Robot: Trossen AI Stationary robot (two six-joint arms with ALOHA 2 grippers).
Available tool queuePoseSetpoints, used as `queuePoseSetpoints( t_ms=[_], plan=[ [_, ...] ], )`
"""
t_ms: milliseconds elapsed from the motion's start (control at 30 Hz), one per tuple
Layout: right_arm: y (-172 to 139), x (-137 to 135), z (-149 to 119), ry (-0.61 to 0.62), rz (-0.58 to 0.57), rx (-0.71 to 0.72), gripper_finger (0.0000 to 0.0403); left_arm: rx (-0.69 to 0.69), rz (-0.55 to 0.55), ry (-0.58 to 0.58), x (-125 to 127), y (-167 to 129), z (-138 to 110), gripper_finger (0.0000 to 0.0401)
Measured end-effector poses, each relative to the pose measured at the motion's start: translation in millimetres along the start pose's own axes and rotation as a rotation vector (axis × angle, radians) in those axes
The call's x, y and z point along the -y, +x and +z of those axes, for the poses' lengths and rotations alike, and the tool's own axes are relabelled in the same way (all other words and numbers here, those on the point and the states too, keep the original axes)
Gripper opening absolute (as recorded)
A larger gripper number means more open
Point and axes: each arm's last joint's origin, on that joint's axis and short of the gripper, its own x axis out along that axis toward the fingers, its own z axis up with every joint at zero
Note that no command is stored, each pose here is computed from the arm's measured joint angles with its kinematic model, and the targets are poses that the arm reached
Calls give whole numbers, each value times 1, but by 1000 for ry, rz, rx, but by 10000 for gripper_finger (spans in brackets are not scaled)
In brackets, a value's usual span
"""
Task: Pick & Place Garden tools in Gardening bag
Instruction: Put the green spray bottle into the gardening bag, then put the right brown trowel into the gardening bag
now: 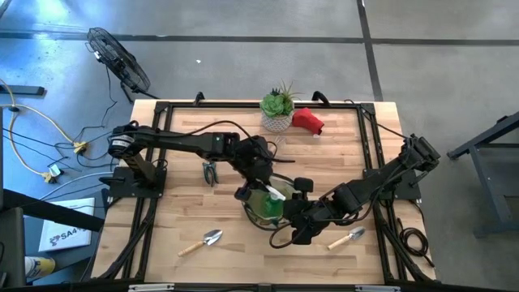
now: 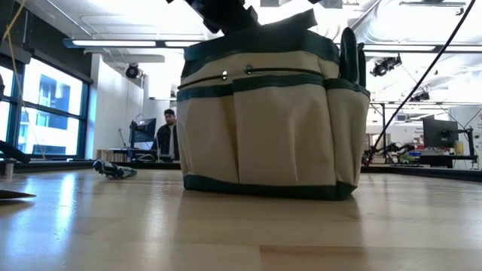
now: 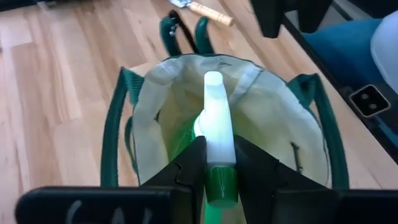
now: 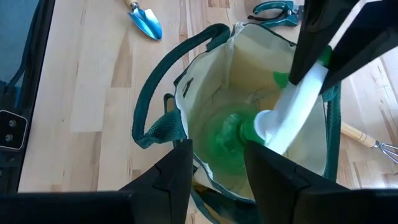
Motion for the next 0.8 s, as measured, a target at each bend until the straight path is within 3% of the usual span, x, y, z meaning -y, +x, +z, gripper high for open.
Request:
queuePoseSetpoints(
  t_ms=[467,800],
  plan=[
    [0,0,0,1,0,0,137,-8,32,-44,-1,0,0,153],
    [0,0,0,2,3,-6,137,-19,76,-22,0,-6,1,178]
  ],
)
